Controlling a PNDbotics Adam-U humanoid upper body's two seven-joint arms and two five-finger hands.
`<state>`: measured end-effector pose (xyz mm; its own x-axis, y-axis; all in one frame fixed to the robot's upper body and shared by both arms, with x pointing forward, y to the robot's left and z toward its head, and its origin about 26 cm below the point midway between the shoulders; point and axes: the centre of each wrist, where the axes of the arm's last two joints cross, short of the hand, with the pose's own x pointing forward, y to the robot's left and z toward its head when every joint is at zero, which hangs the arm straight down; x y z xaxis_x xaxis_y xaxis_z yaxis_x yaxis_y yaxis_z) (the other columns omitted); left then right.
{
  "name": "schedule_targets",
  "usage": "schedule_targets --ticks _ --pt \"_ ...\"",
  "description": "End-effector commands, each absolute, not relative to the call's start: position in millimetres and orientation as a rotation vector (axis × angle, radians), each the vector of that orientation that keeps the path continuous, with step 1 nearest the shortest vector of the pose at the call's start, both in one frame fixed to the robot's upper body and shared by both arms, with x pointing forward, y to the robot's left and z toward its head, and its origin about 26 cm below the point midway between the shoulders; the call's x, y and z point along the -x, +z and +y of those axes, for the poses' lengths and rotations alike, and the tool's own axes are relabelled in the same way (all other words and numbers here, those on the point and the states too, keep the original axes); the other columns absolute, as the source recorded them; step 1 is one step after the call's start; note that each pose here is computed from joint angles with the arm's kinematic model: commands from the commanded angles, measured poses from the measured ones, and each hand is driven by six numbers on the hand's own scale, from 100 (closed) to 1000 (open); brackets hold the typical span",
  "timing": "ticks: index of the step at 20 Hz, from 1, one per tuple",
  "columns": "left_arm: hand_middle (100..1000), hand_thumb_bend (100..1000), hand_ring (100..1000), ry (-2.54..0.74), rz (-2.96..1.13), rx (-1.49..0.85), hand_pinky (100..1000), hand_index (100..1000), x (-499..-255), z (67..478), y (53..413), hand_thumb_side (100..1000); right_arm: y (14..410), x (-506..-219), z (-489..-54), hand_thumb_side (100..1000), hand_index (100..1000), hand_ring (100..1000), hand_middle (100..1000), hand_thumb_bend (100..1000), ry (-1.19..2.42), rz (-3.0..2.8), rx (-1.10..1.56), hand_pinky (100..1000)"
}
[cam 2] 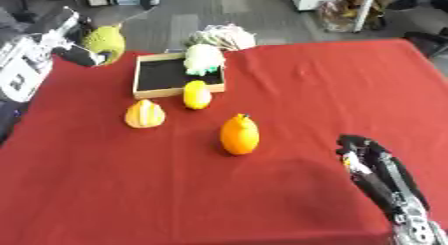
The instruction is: Pick up objects on the table and place them in the box.
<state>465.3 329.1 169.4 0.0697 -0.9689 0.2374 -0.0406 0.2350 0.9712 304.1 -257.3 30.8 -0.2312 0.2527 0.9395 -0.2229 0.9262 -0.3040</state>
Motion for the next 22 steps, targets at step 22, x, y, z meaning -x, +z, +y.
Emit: schedule_targets --ticks 22 --pt "582 630 604 -0.741 -1.370 -1.139 745 732 -480.0 333.7 157.2 194 52.7 -316.1 -249.1 525 777 740 728 100 0.479 -1.818 -0.009 744"
